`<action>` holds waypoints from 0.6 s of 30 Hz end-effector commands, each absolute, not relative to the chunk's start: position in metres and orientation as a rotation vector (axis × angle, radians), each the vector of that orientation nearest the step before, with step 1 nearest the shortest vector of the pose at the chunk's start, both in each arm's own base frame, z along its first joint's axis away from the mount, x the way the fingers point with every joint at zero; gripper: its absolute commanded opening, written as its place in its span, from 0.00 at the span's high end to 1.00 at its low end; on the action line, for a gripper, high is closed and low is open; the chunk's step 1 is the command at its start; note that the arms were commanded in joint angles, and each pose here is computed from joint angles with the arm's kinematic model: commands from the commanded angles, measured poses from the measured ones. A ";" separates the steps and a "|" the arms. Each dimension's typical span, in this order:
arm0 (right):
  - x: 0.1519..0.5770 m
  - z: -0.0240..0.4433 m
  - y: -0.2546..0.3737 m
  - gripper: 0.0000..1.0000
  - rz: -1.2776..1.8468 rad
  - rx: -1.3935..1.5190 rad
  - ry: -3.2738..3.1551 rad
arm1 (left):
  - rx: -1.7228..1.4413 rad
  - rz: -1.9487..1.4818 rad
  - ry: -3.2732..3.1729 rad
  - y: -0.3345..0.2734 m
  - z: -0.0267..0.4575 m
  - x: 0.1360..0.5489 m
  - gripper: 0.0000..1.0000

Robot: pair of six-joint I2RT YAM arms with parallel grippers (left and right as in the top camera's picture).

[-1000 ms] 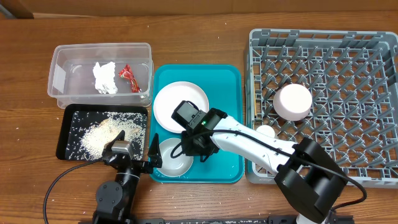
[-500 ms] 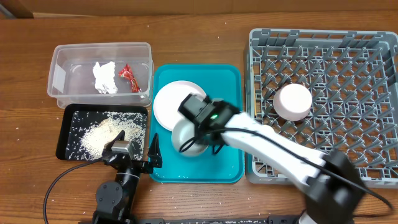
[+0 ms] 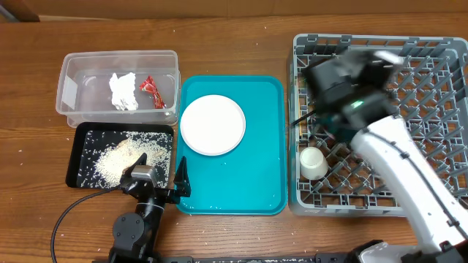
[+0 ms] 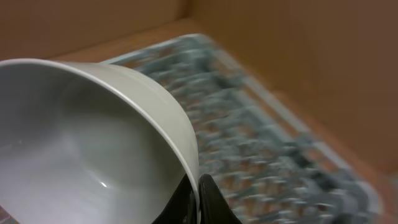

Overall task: Sort waste into correct bins and load items into the dishwasher
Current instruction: 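Carry the white bowl to the rack and set it in the back slots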

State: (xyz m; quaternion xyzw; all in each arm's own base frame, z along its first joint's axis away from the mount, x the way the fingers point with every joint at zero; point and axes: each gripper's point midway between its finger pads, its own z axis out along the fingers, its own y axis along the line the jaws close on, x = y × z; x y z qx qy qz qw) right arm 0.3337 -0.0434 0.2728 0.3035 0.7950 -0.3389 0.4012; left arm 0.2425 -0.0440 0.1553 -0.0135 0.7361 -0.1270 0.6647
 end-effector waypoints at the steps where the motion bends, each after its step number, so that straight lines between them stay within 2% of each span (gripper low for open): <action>1: 0.314 0.283 -0.100 0.96 -1.074 0.883 1.903 | -0.035 -0.290 1.654 -0.043 0.156 0.243 0.00; 4: 0.288 0.272 -0.147 0.96 -1.232 1.002 1.925 | -0.036 -0.290 1.654 -0.043 0.156 0.243 0.00; 10: 0.262 0.242 -0.194 0.96 -1.348 1.173 1.953 | -0.035 -0.290 1.654 -0.043 0.156 0.243 0.00; 18: 0.283 0.204 -0.198 0.96 -1.410 1.108 2.071 | -0.036 -0.290 1.654 -0.043 0.156 0.243 0.00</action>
